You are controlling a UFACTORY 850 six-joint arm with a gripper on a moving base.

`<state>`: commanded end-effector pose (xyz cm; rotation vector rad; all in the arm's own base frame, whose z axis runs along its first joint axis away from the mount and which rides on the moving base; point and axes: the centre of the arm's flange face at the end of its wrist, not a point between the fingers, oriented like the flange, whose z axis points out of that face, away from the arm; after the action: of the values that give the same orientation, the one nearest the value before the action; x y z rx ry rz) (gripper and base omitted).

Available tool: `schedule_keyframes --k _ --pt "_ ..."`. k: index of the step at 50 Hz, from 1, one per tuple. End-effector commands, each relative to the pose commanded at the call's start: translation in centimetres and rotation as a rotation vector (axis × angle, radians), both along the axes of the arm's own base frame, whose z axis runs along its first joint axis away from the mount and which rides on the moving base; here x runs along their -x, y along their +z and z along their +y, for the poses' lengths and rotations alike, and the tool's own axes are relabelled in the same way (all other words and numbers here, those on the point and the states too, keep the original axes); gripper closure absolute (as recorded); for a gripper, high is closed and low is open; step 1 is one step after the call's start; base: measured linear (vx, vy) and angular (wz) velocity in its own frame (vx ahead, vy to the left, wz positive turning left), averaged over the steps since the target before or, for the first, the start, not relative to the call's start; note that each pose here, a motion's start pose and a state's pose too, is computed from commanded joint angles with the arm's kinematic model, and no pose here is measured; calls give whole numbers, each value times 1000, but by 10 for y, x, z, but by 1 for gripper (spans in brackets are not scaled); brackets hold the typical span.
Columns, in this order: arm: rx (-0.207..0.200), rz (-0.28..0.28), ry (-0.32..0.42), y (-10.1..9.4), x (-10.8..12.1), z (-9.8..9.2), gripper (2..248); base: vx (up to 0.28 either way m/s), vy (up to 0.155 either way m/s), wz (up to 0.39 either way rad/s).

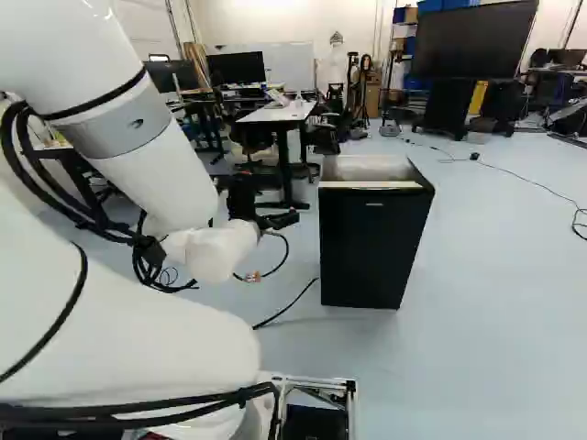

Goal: Open the fridge door

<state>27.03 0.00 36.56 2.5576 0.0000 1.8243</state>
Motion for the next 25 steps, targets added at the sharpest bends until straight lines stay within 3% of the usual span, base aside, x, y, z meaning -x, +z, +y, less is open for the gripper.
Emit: schedule_keyframes --k 25 --pt "0 0 0 0 0 0 3 0 0 0"
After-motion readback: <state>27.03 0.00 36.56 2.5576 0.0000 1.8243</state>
